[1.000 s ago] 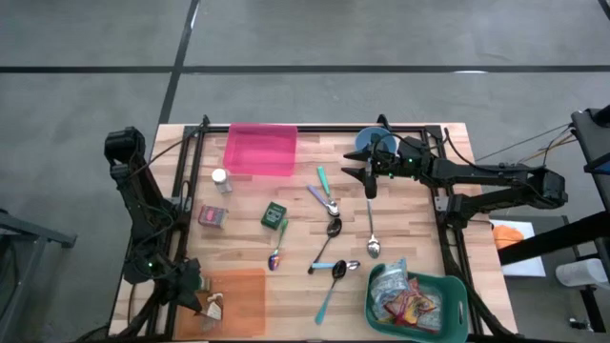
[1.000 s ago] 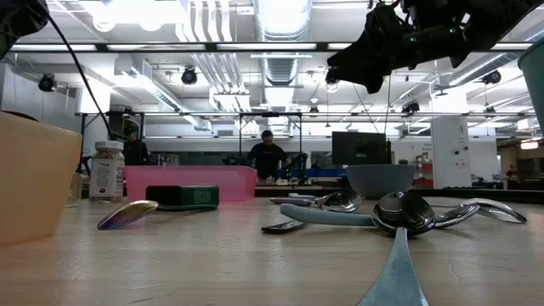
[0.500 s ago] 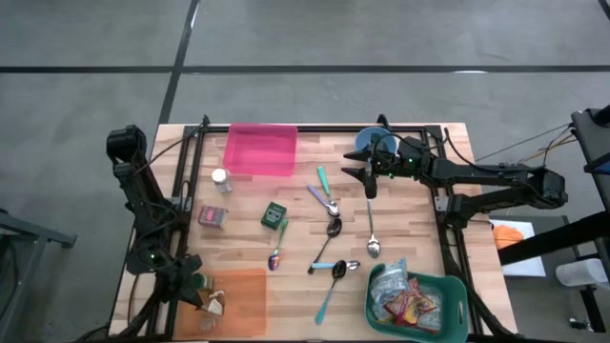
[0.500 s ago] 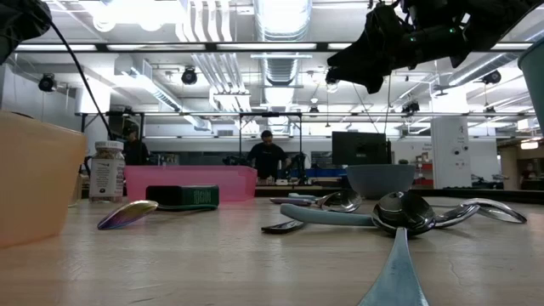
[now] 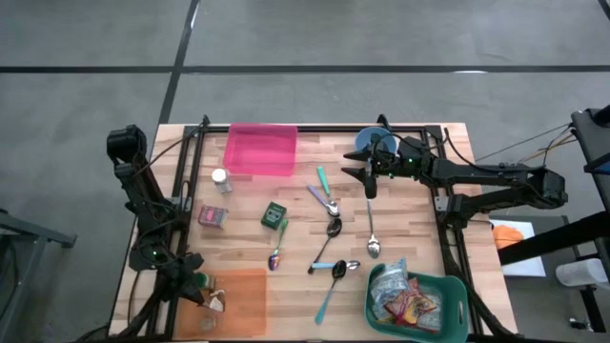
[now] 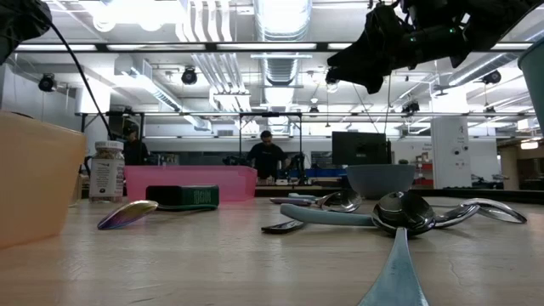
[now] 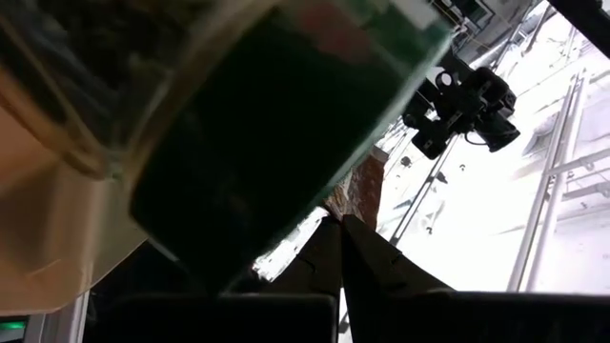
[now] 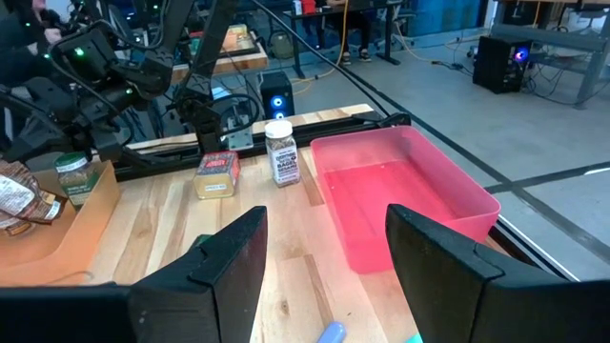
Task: Pick & Place Food Item
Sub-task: Put the orange seasoning pack into the orange bin
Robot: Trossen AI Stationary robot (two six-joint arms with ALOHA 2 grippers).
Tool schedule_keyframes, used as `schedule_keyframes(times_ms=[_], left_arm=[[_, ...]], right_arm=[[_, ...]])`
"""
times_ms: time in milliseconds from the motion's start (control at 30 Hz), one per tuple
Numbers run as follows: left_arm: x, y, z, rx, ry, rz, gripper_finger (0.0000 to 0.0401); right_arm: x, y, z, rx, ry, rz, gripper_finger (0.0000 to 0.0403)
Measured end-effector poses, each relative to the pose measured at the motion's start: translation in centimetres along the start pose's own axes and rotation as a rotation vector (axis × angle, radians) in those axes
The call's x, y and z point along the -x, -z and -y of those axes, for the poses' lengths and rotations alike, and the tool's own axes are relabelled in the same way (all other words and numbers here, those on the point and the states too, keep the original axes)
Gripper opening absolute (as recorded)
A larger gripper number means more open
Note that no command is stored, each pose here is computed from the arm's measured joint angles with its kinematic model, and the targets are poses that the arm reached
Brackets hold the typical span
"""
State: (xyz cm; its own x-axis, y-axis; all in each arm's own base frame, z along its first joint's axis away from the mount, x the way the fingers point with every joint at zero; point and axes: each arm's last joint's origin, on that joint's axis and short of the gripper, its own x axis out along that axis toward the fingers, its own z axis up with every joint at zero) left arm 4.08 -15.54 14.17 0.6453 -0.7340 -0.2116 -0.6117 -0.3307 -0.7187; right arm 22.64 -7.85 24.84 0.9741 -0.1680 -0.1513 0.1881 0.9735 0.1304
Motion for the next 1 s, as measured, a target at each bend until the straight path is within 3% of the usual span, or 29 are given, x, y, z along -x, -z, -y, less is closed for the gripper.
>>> schedule_keyframes(times_ms=[633,1000], left_arm=[[-0.12,0.33,0.1,-0.066,-0.009,-0.005,0.0001],[-0.04,0.52,0.42,-0.095,0.06,-0.001,0.0001]], right_arm=[[0.0,0.0,0.0,0.0,0.0,0.0,0.0211],[0.0,0.0,0.0,0.0,0.0,0.0,0.0211]])
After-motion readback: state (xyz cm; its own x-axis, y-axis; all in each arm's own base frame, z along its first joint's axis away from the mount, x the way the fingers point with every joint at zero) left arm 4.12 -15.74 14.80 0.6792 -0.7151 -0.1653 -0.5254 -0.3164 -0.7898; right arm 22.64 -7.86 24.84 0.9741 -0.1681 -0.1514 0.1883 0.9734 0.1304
